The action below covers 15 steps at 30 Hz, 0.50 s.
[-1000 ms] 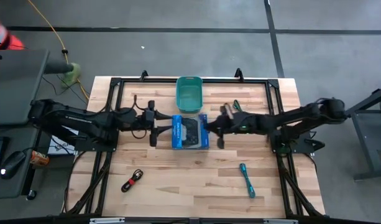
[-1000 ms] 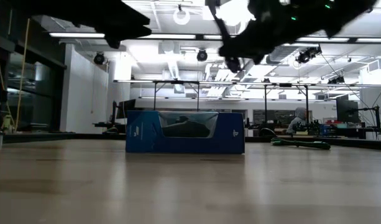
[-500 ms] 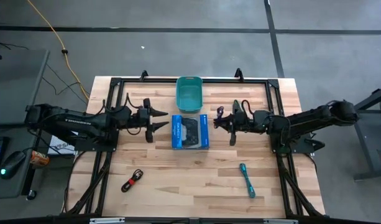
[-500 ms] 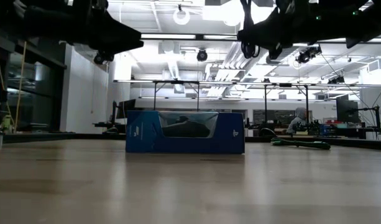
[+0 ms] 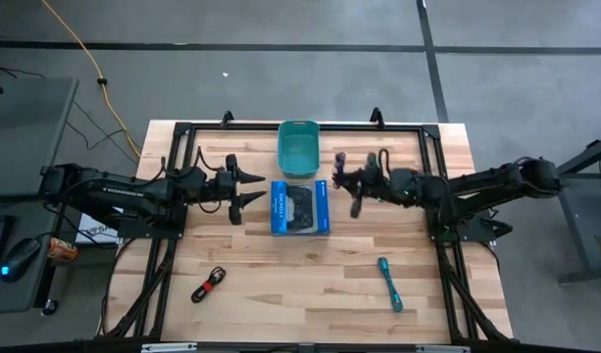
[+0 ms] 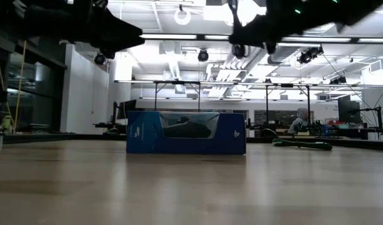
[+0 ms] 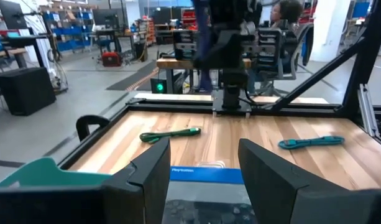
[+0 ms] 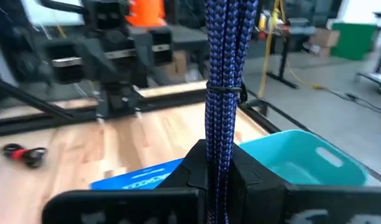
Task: Pick and place USB-C Cables
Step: Put the violet charger cable into the light blue bin
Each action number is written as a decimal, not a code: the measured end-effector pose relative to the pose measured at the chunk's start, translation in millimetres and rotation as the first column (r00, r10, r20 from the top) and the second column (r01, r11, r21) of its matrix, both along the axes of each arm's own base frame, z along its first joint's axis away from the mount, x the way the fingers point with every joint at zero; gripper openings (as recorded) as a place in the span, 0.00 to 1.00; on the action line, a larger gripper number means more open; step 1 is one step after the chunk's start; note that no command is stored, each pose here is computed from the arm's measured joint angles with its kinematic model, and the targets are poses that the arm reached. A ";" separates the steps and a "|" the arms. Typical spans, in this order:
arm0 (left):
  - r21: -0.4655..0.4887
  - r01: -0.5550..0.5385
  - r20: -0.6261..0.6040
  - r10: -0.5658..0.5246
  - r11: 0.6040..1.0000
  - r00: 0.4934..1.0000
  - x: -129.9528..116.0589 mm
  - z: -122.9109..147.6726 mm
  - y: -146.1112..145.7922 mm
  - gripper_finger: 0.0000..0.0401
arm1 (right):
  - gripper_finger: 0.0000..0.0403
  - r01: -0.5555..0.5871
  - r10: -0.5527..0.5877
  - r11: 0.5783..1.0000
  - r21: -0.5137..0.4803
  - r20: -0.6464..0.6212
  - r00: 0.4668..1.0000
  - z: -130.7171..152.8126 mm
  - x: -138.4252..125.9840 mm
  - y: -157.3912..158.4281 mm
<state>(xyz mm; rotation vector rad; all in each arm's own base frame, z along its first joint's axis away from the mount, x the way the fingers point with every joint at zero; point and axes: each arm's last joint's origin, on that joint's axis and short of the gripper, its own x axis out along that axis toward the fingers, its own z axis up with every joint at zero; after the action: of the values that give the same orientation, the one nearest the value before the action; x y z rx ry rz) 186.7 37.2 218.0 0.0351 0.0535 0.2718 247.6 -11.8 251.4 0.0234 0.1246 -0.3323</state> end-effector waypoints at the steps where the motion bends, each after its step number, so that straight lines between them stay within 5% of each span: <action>1: 0.001 0.000 0.005 0.000 1.000 1.000 0.0 0.4 0.0 0.42 | 0.01 0.013 -0.013 1.000 0.001 -0.027 1.000 7.9 6.8 -4.0; 8: 0.004 0.000 0.021 0.000 1.000 1.000 0.1 2.0 0.0 0.42 | 0.01 0.122 -0.109 0.991 0.048 -0.213 0.971 55.5 59.7 -45.1; 15: 0.004 0.000 0.021 0.000 1.000 1.000 0.1 2.0 0.0 0.42 | 0.01 0.219 -0.154 0.969 0.116 -0.407 0.900 56.0 114.9 -92.6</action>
<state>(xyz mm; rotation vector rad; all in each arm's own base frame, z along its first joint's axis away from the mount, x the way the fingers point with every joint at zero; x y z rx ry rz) 186.8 37.2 220.0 0.0363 0.0324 0.2724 362.6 -104.3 307.4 0.1278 0.5551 -0.5175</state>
